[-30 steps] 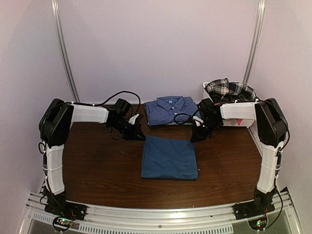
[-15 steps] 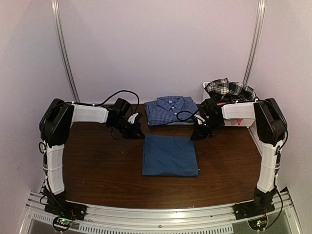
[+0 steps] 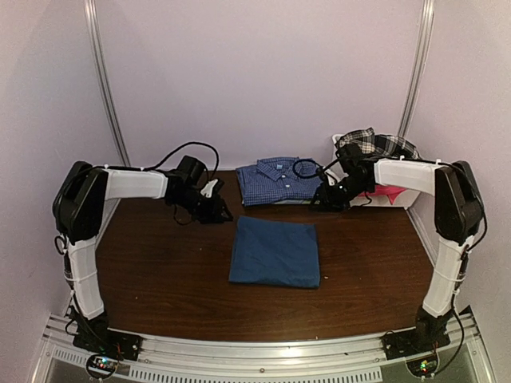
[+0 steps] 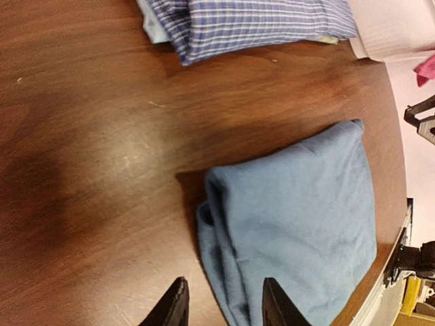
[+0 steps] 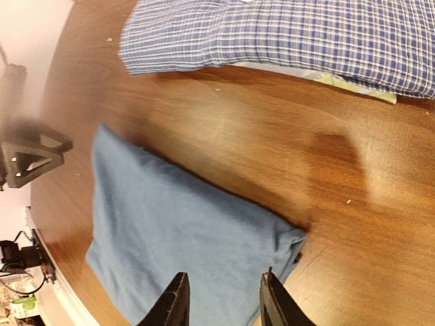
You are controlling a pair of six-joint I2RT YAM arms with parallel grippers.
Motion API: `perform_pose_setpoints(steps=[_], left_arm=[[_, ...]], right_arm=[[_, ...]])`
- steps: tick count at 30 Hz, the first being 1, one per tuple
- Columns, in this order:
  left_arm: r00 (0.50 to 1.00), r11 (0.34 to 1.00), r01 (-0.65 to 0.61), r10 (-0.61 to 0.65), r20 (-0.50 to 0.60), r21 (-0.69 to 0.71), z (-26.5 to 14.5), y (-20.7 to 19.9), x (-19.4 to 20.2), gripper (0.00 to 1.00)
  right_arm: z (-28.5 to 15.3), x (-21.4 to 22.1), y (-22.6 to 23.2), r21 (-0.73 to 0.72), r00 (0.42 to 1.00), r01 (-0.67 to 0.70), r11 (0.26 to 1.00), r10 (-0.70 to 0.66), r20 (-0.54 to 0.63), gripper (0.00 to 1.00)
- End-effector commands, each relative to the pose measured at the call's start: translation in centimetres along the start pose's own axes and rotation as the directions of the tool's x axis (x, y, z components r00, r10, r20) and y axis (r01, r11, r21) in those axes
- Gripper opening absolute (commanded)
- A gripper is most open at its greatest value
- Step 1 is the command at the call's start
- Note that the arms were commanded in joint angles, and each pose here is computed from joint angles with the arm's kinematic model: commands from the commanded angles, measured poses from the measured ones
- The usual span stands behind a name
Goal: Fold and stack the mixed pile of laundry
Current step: Smooth out the square-folded T-shirt at the center of the board.
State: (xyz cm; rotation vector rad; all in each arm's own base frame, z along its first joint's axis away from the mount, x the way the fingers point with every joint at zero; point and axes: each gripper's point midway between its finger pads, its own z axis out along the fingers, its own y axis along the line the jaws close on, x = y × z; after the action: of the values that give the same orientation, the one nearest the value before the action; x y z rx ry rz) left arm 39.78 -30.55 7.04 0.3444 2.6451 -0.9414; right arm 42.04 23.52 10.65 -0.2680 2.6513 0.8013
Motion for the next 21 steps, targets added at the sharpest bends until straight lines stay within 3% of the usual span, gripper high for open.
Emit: perform_pose_setpoints(steps=[1, 6, 10, 14, 18, 21], left_arm=[[0.989, 0.978, -0.145, 0.144, 0.019, 0.150, -1.1, -5.7, 0.5, 0.38], [0.981, 0.929, -0.190, 0.196, 0.016, 0.317, 1.1, -11.6, 1.6, 0.40], [0.987, 0.928, -0.143, 0.159, -0.019, 0.344, 4.1, -11.8, 2.0, 0.42], [0.997, 0.968, -0.018, 0.038, -0.073, 0.250, 6.6, -6.8, 3.1, 0.42], [0.992, 0.989, 0.082, -0.070, -0.104, 0.125, 6.0, -0.7, 4.9, 0.42], [0.988, 0.989, 0.121, -0.111, -0.109, 0.087, 4.9, 2.1, 5.9, 0.43]], right_arm=[[-2.3, 1.3, 3.7, -0.155, 0.999, -0.041, 0.987, 0.042, 0.005, 0.37], [-0.2, 3.4, 7.3, -0.311, 0.993, -0.116, 0.943, 0.107, -0.045, 0.37], [2.9, 4.2, 7.5, -0.364, 0.985, -0.171, 0.916, 0.151, -0.082, 0.37], [6.1, 5.5, 4.5, -0.310, 0.974, -0.213, 0.927, 0.178, -0.137, 0.37], [7.9, 6.5, 0.8, -0.233, 0.964, -0.240, 0.942, 0.204, -0.171, 0.37], [8.5, 6.4, 0.5, -0.229, 0.963, -0.237, 0.944, 0.197, -0.185, 0.36]])
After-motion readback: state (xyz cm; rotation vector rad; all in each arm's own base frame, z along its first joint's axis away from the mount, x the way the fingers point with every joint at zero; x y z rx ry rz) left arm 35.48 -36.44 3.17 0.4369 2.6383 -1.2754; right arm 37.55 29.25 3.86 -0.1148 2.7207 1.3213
